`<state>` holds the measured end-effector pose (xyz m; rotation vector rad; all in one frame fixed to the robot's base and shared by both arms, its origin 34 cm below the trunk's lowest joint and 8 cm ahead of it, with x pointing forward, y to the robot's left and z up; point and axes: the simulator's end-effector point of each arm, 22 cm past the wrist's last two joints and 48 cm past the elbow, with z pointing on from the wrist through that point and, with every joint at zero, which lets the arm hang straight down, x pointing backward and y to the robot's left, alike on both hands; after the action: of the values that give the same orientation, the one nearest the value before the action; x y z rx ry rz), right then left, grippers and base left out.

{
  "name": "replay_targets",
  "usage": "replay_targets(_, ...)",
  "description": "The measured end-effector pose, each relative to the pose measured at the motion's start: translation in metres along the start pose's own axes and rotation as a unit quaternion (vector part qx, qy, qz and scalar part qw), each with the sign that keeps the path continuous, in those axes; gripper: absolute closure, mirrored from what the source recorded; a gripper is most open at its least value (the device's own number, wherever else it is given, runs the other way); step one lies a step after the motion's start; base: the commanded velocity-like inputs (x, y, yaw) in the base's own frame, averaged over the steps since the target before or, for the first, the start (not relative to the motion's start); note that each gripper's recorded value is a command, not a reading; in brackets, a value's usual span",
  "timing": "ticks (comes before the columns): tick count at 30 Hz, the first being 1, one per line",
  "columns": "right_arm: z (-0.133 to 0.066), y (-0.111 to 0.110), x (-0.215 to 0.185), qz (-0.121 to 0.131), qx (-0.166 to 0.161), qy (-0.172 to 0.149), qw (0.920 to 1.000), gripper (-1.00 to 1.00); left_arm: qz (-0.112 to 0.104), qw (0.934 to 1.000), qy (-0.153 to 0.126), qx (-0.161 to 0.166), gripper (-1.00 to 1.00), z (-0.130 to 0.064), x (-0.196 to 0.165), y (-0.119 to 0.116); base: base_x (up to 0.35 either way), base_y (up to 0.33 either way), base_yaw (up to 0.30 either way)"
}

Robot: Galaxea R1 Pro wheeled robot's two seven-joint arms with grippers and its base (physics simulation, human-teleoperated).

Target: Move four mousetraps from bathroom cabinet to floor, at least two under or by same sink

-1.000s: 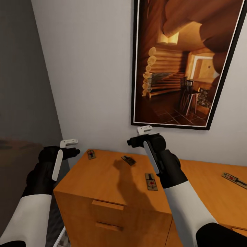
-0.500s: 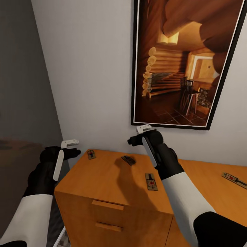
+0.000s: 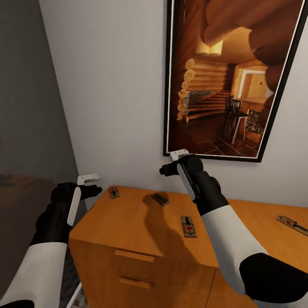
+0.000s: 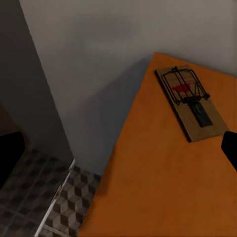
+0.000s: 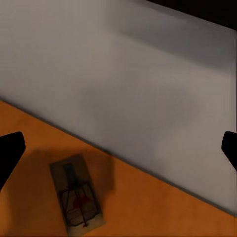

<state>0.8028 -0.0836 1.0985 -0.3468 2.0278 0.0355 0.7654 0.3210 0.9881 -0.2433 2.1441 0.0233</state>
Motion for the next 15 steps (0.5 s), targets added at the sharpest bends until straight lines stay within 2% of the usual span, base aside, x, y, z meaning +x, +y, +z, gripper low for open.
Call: replay_targets(15, -0.0011, 0.003, -0.0048, -0.001, -0.007, -0.003, 1.0, -1.0, 0.0, 1.0, 0.003, 0.0, -1.0, 0.0014, 0.0022, -0.0003, 0.0, 0.0, 0.0)
